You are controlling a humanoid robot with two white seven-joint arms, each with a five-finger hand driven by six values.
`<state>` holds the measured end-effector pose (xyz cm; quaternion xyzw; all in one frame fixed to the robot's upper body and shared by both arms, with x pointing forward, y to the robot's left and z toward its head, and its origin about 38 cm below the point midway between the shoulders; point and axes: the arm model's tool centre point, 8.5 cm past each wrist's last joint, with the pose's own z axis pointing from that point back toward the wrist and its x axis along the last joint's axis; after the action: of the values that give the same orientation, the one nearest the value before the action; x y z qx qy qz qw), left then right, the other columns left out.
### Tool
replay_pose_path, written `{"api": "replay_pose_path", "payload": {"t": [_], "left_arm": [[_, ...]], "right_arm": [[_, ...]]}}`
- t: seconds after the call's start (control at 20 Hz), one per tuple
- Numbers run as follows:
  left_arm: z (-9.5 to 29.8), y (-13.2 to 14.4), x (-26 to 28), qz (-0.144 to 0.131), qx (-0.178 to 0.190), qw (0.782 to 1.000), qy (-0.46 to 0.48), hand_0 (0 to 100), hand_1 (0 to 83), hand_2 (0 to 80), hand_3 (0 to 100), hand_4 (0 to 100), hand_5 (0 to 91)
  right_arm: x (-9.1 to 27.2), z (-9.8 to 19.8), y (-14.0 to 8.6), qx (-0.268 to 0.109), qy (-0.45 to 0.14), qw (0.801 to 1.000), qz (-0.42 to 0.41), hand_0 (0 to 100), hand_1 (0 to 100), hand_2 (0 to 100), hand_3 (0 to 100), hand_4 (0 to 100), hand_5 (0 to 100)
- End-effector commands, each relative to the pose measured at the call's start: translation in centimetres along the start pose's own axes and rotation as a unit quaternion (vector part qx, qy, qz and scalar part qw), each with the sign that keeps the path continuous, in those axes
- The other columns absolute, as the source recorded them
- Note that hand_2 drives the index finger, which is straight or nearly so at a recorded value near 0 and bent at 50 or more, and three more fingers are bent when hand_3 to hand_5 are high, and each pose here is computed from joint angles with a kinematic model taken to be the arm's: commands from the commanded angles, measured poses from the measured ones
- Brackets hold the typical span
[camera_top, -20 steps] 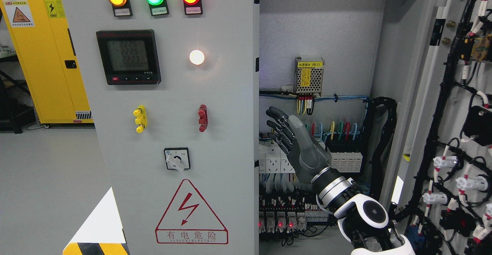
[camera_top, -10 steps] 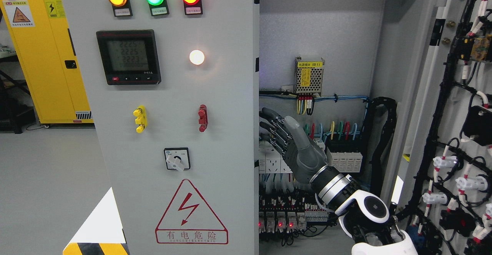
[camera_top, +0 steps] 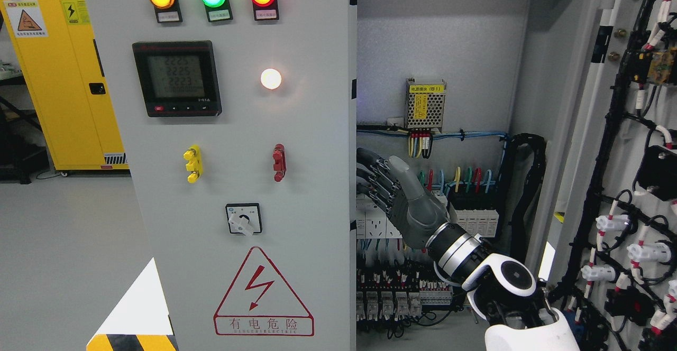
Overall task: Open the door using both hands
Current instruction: 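Hook the right hand's fingers behind the indicator-light door's inner edge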
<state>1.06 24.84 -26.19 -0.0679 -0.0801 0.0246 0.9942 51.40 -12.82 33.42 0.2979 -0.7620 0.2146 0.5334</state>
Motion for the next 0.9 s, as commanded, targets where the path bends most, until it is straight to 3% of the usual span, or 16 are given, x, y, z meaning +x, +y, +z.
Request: {"api": "replay_pose_path", "payload": {"t": [0.0, 0.85], "left_arm": [[0.2, 1.0, 0.1, -0.002, 0.007, 1.000, -0.001, 33, 17.3, 0.0, 0, 0, 0.0], [0.1, 0.5, 0.0, -0.001, 0.003, 1.000, 0.000, 33, 17.4, 0.0, 0, 0, 0.0]], "right_arm": [[0.0, 0.1, -1.0, -0.011, 0.004, 1.000, -0.003, 21, 11, 0, 0, 0, 0], [0.0, -0.4, 0.3, 0.016, 0.005, 1.000, -0.016, 21, 11, 0, 0, 0, 0]]}}
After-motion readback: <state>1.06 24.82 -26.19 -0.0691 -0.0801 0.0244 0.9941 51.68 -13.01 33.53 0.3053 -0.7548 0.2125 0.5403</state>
